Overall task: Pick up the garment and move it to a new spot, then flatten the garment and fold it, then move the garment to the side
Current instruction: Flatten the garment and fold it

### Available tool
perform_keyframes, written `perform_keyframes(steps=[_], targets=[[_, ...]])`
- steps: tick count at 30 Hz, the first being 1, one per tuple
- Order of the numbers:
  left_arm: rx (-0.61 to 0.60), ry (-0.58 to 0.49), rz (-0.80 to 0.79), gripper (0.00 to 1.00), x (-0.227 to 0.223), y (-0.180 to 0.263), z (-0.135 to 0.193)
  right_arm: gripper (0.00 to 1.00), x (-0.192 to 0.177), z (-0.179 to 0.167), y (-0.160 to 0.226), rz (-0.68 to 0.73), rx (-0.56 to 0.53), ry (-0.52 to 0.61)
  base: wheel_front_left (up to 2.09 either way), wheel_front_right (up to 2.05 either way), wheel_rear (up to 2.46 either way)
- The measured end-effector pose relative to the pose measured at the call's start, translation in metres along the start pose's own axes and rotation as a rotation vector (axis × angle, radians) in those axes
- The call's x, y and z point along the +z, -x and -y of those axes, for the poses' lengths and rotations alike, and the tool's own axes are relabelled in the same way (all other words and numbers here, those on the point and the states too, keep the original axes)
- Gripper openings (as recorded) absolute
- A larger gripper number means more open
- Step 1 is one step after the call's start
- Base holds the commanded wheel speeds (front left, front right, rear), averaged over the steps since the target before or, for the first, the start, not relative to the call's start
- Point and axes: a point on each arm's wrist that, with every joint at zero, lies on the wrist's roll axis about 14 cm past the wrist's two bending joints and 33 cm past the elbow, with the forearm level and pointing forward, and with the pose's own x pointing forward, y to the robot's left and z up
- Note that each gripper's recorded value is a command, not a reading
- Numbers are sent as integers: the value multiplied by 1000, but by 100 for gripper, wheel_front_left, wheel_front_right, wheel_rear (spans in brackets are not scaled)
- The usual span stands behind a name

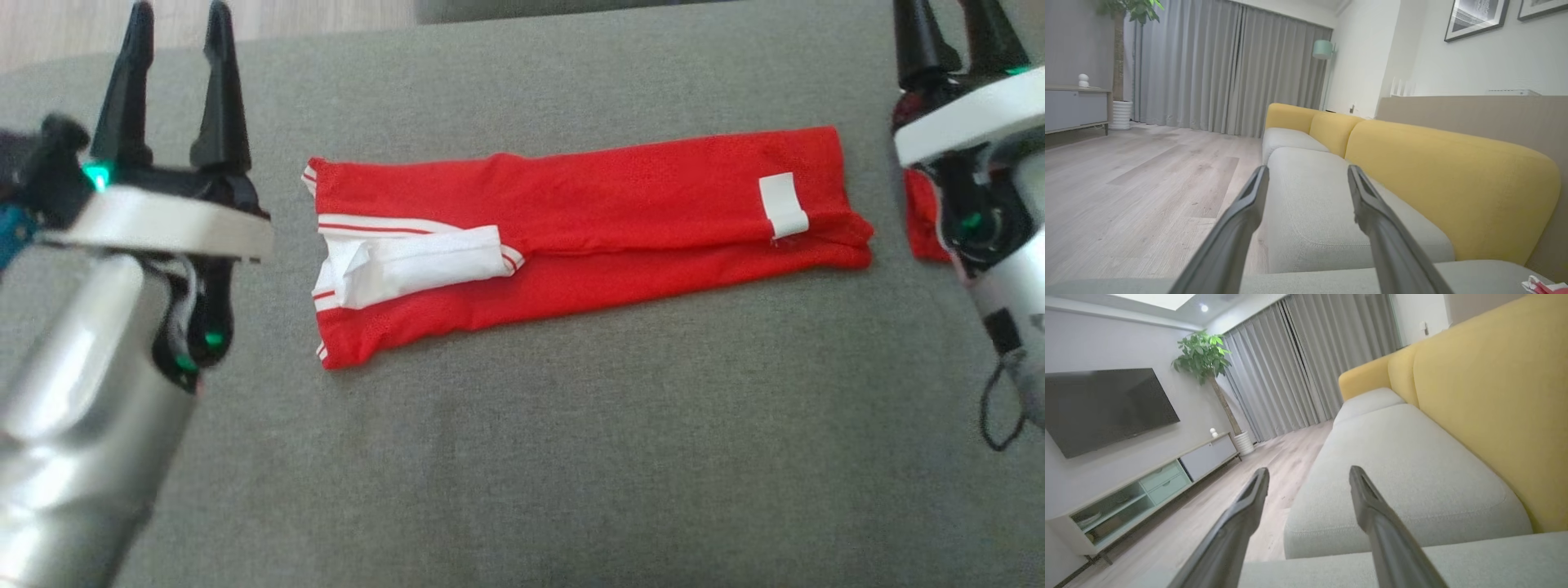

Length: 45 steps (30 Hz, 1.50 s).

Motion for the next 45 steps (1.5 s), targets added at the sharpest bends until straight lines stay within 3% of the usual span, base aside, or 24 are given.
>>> perform_keyframes(steps=[6,16,25,30,38,45], targets=[[47,19,6,100,-15,33,4,100,9,-25,9,85,24,8,0,0,0],[114,29,-64,100,-58,83,11,100,-90,-27,80,-52,-110,-52,0,0,0],[153,48,-88,100,-74,100,7,100,-107,-28,95,-80,-144,-39,0,0,0],[154,41,-103,100,-81,101,4,100,-114,-7,94,-106,-201,-9,0,0,0],[152,31,-129,100,-94,91,-1,100,-139,60,84,-241,-408,-25,0,0,0],[167,33,-138,100,-102,82,-9,100,-183,68,77,-391,-464,-87,0,0,0]])
